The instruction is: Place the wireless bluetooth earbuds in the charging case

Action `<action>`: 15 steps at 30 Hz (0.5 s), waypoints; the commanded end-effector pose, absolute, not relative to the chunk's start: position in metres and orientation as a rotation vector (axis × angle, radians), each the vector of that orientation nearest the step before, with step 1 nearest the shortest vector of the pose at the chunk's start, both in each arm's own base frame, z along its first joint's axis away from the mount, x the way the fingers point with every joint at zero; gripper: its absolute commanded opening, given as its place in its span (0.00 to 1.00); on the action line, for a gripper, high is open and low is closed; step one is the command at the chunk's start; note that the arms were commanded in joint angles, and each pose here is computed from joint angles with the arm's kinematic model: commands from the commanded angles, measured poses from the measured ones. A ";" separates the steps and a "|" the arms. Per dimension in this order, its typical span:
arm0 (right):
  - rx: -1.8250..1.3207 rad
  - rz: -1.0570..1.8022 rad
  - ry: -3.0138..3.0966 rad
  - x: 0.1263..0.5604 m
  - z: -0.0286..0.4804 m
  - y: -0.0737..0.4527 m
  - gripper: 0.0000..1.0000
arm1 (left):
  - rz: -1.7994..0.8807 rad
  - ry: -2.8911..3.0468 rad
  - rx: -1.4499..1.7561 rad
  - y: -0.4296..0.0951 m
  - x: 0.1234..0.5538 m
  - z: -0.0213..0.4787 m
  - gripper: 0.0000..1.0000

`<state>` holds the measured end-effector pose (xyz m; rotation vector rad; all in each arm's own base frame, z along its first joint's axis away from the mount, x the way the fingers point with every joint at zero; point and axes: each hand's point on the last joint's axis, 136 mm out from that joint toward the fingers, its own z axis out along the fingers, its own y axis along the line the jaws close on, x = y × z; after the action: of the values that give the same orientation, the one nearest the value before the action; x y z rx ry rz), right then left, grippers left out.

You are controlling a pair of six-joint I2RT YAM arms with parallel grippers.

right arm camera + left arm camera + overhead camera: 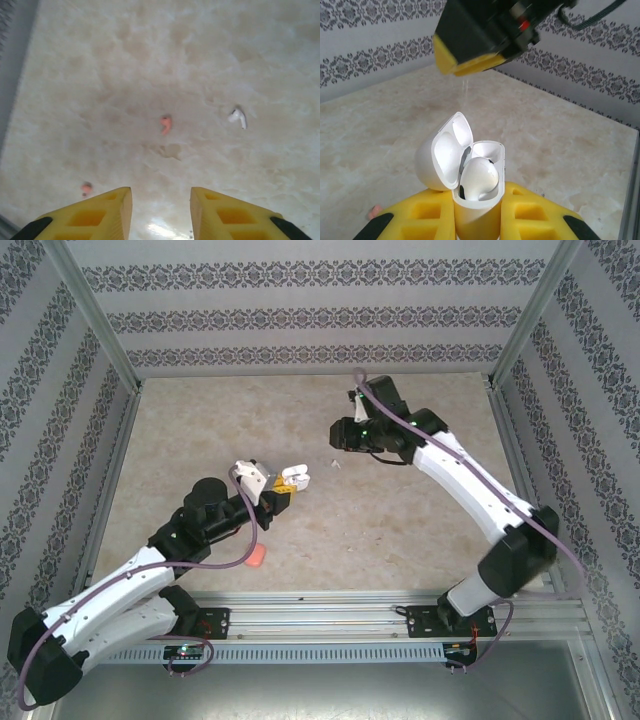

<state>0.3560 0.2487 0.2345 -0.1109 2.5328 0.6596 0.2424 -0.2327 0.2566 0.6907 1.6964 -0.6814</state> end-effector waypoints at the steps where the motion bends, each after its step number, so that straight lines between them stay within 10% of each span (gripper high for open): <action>1: -0.190 0.551 2.603 0.377 0.204 0.247 0.39 | -0.659 1.700 0.727 -0.232 0.244 0.252 0.00; 15: -0.311 0.324 2.901 0.444 0.073 0.254 0.43 | -0.624 1.722 0.737 -0.233 0.260 0.234 0.00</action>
<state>0.4452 0.2598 0.0789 -0.2372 2.8642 0.4066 0.2538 -0.2335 0.2267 0.7324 1.7745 -0.6406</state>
